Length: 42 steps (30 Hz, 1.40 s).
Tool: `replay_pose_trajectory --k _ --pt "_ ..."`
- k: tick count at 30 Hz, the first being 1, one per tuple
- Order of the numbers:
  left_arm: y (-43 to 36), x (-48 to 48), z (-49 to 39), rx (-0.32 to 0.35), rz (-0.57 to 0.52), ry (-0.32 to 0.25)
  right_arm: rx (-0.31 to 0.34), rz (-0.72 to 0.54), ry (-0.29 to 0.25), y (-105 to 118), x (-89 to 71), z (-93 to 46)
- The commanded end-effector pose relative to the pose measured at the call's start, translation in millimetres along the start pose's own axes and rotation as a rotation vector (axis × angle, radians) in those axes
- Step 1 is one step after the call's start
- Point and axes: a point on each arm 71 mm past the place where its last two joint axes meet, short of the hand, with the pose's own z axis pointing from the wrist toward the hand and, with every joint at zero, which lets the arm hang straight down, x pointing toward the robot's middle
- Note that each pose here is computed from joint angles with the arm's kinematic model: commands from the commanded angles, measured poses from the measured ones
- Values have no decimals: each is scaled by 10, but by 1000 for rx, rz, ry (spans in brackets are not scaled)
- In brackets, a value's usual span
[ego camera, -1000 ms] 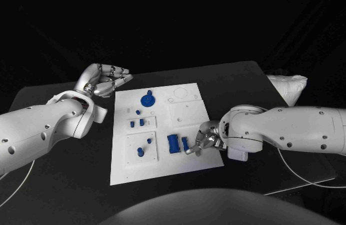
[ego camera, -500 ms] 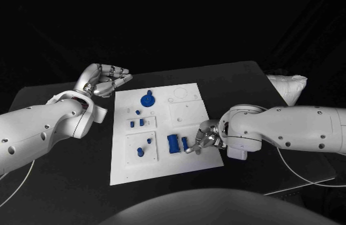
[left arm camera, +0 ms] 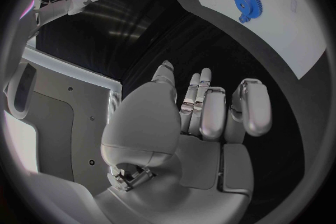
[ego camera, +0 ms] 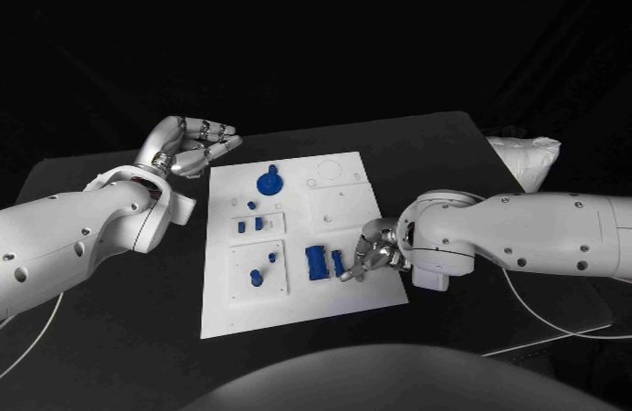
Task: Assemble the parts on the task board
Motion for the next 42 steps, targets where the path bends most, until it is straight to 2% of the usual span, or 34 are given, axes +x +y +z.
replay_pose_trajectory --k 1,13,16,20,23,27,28,33,38,41,42 --pt "-17 19 6 10 -5 13 26 -16 2 -17 6 11" --pt "-14 13 1 9 -4 12 8 2 -18 -4 3 -4" --pt "-14 11 -2 9 -4 12 -26 34 -47 -5 -14 -36" --pt "-12 4 -8 9 -4 10 -112 100 -108 18 -107 -126" --pt "-11 -1 -13 10 -4 9 -210 178 -197 79 -278 -218" --pt "-14 -3 -25 15 -3 4 -410 360 -359 221 -577 -323" --pt "-15 -2 -30 17 -4 2 -455 408 -381 254 -630 -327" --pt "3 23 -91 25 -24 -26 -623 574 -454 428 -852 -242" --pt "38 66 -193 19 -94 -100 -795 598 -506 626 -1002 -75" --pt "46 86 -247 11 -143 -140 -871 597 -505 720 -1017 7" --pt "45 104 -283 7 -182 -160 -916 597 -495 779 -1009 55"
